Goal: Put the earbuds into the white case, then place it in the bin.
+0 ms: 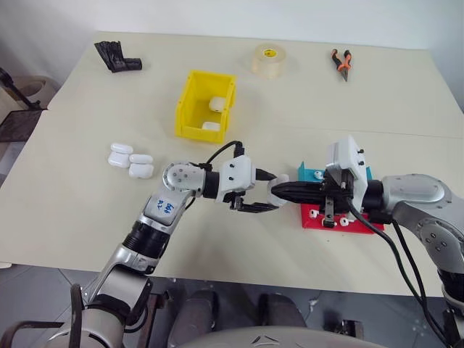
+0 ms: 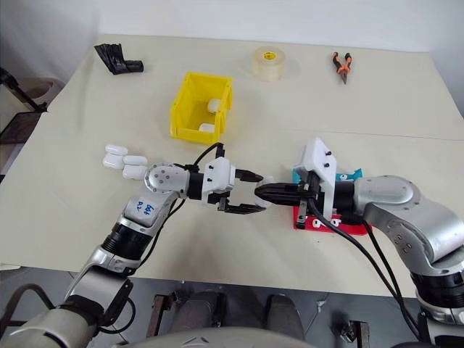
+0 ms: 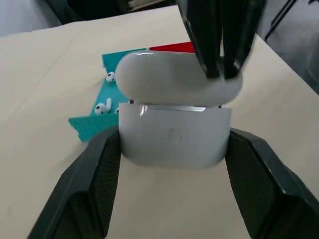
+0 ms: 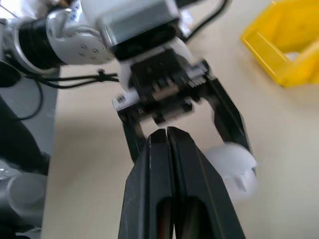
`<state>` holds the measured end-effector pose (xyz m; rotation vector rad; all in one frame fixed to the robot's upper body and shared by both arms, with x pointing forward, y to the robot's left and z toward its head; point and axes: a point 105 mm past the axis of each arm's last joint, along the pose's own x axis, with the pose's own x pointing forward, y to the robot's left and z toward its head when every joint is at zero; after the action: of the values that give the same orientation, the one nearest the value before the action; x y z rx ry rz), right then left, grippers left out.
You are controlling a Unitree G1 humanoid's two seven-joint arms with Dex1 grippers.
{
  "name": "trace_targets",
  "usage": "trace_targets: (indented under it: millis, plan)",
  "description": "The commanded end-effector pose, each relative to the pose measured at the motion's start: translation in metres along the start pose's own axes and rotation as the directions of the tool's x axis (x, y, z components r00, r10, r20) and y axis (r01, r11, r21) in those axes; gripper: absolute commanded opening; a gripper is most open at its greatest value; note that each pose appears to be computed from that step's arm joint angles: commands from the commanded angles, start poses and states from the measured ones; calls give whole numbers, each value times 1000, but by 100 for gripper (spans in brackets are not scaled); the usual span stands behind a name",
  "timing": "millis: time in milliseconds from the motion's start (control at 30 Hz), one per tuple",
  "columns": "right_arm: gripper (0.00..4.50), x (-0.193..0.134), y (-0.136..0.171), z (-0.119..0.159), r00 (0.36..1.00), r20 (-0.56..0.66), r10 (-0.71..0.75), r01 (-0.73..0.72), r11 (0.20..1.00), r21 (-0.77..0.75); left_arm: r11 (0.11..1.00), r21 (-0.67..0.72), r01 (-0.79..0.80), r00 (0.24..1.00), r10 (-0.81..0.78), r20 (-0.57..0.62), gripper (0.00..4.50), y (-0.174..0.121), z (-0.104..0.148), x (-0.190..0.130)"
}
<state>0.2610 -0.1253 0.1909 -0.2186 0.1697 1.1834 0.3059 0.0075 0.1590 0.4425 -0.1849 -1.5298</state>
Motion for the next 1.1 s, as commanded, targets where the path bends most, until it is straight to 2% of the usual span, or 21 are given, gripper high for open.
trace_targets:
  millis: [33,200,300,467,600,667,700,800,900,1000,1100]
  plan:
    - [6,-14,-8,-1,996,53,-71,70,997,11,998,53,-23,996,19,86,277,2,22,-7]
    - [6,-32,-11,-9,975,150,-166,166,986,11,997,12,-72,989,70,133,277,2,24,-13]
    - [59,-43,-14,-2,943,224,-245,253,968,-5,975,-40,-217,962,221,160,277,16,25,-28]
    - [227,-53,-19,7,883,316,-347,389,918,-75,855,-196,-481,840,513,176,277,43,23,-58]
    - [365,-53,-18,1,867,316,-386,438,892,-112,677,-258,-689,680,727,92,277,63,11,-85]
    - [437,-56,-21,1,848,332,-414,467,879,-99,538,-249,-805,557,830,-8,277,83,-1,-105]
    - [445,-56,-22,1,843,336,-421,475,875,-95,500,-227,-835,517,856,-18,277,92,-1,-113]
    - [445,-56,-24,1,838,340,-427,483,871,-97,461,-177,-870,470,883,-9,277,111,3,-122]
    - [445,-52,-26,4,839,348,-419,478,873,-101,406,-145,-902,415,909,-39,277,149,3,-131]
    - [445,-50,-27,8,839,358,-409,473,874,-109,403,-147,-903,416,906,-74,277,171,2,-130]
    - [445,-48,-27,11,838,366,-405,473,874,-115,407,-158,-900,427,896,-121,277,179,-5,-128]
